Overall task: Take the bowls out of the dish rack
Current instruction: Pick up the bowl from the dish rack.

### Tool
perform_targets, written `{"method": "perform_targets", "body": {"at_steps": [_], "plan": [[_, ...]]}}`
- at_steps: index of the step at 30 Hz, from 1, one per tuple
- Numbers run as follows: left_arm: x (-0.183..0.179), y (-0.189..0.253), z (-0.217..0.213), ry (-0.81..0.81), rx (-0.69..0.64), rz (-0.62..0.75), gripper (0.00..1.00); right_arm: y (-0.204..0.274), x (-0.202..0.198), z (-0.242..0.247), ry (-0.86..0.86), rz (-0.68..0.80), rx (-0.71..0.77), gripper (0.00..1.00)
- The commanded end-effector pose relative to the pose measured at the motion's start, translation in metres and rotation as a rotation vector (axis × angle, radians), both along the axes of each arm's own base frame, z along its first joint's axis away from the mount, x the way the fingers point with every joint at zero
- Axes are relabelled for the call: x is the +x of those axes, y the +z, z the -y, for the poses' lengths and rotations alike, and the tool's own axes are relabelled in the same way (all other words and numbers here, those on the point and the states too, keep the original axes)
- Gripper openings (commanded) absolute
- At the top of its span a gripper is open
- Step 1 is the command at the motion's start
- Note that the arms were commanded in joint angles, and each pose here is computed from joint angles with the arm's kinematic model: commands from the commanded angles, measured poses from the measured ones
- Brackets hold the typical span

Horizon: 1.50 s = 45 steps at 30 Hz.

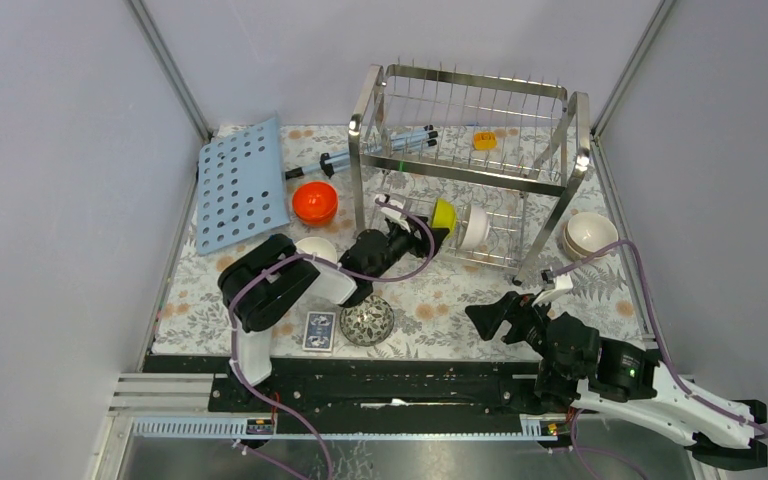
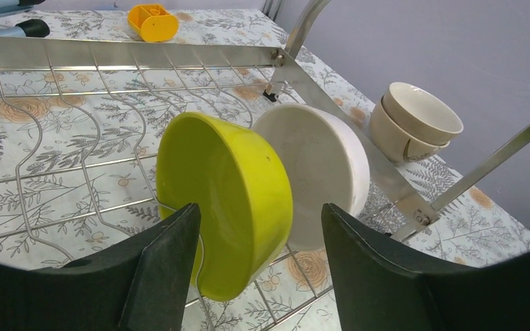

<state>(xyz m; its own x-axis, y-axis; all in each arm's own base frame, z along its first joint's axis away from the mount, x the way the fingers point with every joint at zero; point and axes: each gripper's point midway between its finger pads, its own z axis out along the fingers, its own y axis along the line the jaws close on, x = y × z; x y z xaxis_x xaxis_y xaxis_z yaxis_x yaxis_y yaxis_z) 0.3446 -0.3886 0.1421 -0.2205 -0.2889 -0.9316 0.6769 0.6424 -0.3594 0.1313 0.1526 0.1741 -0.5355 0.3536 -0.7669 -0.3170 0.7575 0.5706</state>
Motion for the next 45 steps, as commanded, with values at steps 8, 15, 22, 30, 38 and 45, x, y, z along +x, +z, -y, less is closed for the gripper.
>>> {"method": "perform_targets", "body": {"at_steps": [8,15,22,30,38,45], "plan": [[0.007,0.007,0.003,-0.054,-0.060,0.036,0.57,0.001,0.003,0.002,-0.017,0.014,-0.004,0.91],[0.002,0.006,0.010,-0.107,-0.074,0.039,0.54,0.000,0.003,0.002,-0.019,0.011,-0.004,0.91],[0.001,0.001,0.017,-0.139,-0.077,0.032,0.50,0.000,0.003,0.002,-0.022,0.009,-0.002,0.91],[-0.002,0.006,0.018,-0.154,-0.096,0.054,0.21,-0.001,0.003,0.002,-0.021,0.008,-0.004,0.91],[-0.004,0.015,0.017,-0.170,-0.128,0.083,0.00,-0.001,0.003,0.002,-0.022,0.007,-0.005,0.91],[-0.007,0.040,0.015,-0.206,-0.222,0.113,0.00,-0.002,0.003,0.002,-0.022,0.005,-0.005,0.91]]}}
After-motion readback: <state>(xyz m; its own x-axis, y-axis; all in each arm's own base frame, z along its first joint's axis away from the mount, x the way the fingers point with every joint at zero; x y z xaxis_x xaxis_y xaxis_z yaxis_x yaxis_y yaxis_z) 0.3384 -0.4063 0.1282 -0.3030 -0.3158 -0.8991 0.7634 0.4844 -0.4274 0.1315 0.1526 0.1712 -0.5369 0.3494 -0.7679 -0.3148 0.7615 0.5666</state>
